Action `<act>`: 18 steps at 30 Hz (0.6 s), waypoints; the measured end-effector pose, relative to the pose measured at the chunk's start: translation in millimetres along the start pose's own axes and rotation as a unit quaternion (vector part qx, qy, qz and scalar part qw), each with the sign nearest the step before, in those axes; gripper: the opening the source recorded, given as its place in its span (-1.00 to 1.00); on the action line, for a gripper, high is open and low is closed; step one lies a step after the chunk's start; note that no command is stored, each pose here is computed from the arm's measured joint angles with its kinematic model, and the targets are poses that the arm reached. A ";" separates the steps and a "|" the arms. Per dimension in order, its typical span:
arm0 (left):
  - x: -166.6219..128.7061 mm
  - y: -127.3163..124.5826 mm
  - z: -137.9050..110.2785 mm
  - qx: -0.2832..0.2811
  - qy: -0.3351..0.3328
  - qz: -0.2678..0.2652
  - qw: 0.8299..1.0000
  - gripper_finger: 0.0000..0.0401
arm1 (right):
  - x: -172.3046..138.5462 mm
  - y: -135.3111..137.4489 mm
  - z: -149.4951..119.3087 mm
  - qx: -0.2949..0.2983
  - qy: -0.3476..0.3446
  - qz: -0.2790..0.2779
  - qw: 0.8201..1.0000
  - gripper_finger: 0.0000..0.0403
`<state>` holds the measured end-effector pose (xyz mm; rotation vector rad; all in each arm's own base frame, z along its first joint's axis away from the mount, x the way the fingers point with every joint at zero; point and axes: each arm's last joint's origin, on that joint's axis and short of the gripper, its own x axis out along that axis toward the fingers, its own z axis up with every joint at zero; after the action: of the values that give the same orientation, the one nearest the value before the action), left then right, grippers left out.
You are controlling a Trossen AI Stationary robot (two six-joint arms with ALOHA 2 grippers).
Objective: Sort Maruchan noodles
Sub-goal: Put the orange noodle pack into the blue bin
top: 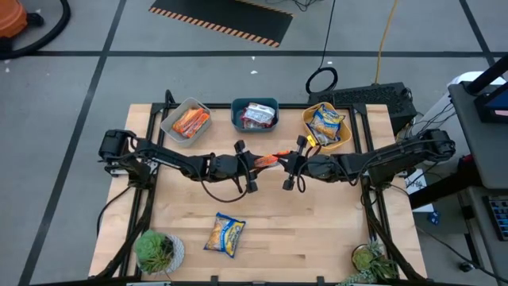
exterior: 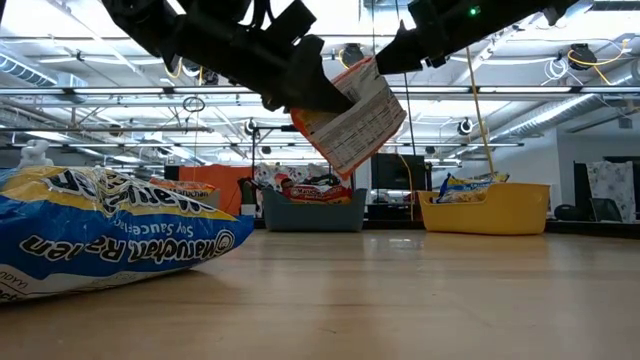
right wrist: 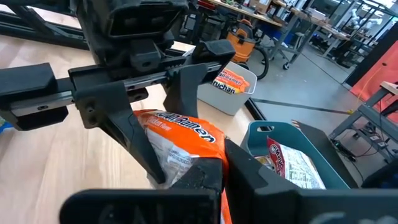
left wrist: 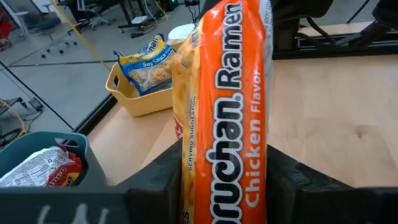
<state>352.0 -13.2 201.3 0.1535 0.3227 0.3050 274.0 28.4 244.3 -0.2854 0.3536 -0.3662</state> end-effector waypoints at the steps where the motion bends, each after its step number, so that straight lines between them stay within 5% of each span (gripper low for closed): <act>1: 0.0 -0.1 0.0 0.002 0.000 0.000 1.000 -0.27 | 0.0 0.0 0.0 0.000 0.000 0.000 1.000 -1.00; 18: -0.6 -1.4 -1.2 0.016 0.007 -0.003 1.000 -0.34 | 0.1 0.1 0.0 -0.014 0.000 0.001 1.000 -1.00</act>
<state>351.4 -14.6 200.1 0.1819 0.3415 0.2958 274.1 28.5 244.3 -0.3114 0.3583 -0.3586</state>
